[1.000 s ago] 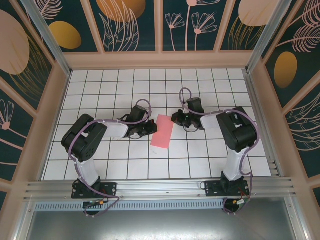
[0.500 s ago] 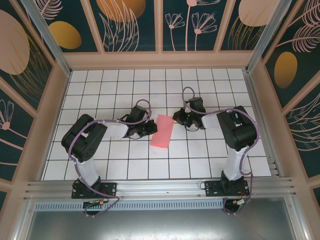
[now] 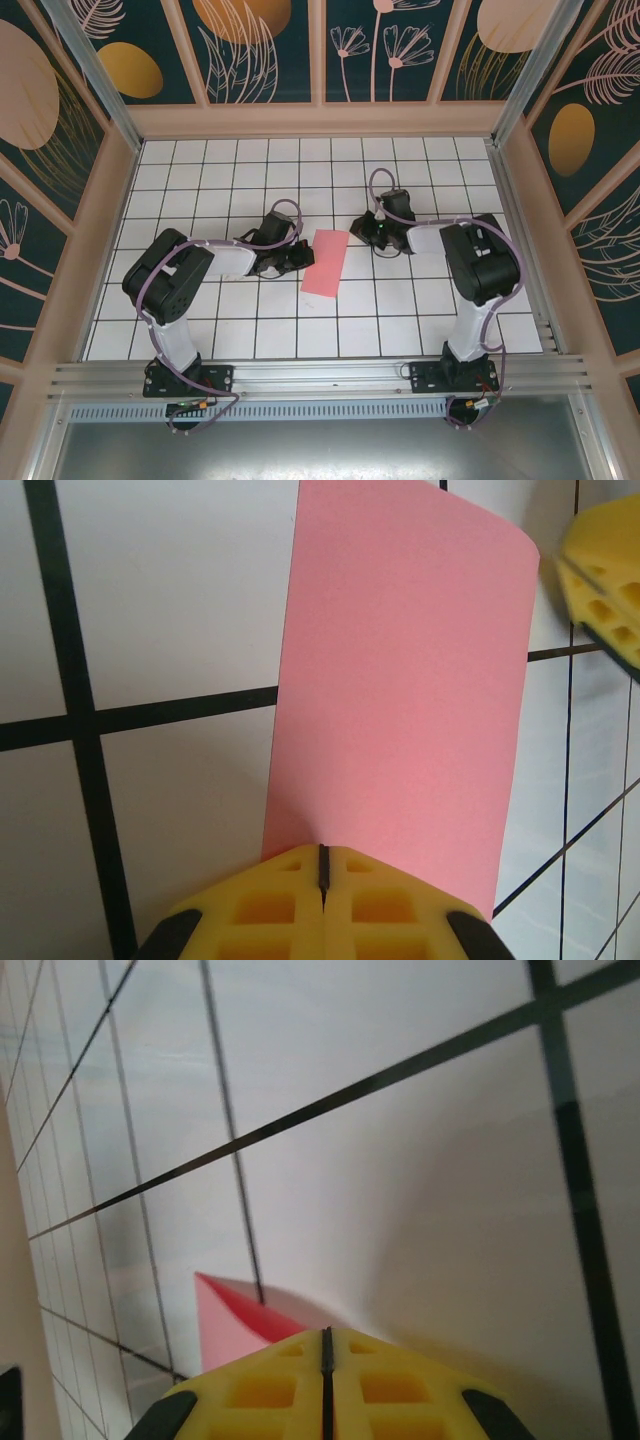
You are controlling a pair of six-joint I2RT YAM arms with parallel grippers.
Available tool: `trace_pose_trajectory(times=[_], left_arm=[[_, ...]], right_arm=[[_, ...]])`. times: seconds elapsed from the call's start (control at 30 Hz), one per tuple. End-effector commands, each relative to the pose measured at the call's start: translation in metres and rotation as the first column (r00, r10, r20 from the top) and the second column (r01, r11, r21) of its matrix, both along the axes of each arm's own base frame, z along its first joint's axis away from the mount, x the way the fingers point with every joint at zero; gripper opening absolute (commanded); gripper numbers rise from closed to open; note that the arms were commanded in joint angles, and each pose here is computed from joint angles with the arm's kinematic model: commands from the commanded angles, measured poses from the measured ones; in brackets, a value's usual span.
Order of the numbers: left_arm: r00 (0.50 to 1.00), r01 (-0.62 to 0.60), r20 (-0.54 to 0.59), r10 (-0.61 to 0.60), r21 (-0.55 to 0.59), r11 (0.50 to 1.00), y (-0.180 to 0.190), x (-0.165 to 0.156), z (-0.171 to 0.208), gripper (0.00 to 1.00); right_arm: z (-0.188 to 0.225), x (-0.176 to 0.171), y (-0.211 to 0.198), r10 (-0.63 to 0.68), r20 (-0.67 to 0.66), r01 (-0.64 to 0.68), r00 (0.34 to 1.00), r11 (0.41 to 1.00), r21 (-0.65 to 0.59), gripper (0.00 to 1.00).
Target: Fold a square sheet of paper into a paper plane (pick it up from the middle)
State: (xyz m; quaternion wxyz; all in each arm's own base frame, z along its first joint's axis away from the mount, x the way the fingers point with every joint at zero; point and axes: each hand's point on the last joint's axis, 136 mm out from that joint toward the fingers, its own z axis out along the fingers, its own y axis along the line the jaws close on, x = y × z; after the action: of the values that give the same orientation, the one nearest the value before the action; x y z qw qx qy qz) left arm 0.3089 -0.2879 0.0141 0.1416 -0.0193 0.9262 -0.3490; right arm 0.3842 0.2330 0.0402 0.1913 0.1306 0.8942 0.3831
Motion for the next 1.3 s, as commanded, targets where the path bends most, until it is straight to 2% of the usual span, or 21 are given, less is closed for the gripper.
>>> trace_pose_trajectory(times=[0.0, 0.3, 0.63, 0.8, 1.07, 1.27], left_arm=[[0.995, 0.012, -0.098, -0.002, 0.102, 0.995, 0.02, -0.027, -0.027, 0.0], [0.996, 0.014, -0.092, -0.005, 0.1, 0.995, 0.02, -0.026, -0.026, 0.0], [0.996, 0.004, -0.09, 0.004, 0.096, 0.995, 0.019, -0.023, -0.024, 0.0], [0.996, -0.003, -0.086, 0.011, 0.091, 0.996, 0.018, -0.022, -0.022, 0.0], [0.996, -0.003, -0.091, 0.011, 0.088, 0.996, 0.018, -0.024, -0.021, 0.0], [0.995, -0.022, -0.095, 0.029, 0.073, 0.997, 0.021, -0.027, -0.02, 0.0]], right_arm=[[0.041, -0.013, 0.013, 0.059, 0.097, -0.061, 0.994, 0.998, 0.019, 0.11], [0.024, -0.086, 0.058, 0.191, 0.014, -0.191, 0.982, 0.979, 0.068, 0.09], [-0.014, -0.152, 0.061, 0.263, -0.099, -0.255, 0.96, 0.963, 0.081, 0.09], [-0.018, -0.179, 0.056, 0.293, -0.124, -0.285, 0.948, 0.956, 0.074, 0.09], [-0.026, -0.208, 0.042, 0.327, -0.17, -0.321, 0.93, 0.945, 0.06, 0.1], [0.004, -0.185, 0.051, 0.307, -0.069, -0.305, 0.949, 0.951, 0.045, 0.1]])
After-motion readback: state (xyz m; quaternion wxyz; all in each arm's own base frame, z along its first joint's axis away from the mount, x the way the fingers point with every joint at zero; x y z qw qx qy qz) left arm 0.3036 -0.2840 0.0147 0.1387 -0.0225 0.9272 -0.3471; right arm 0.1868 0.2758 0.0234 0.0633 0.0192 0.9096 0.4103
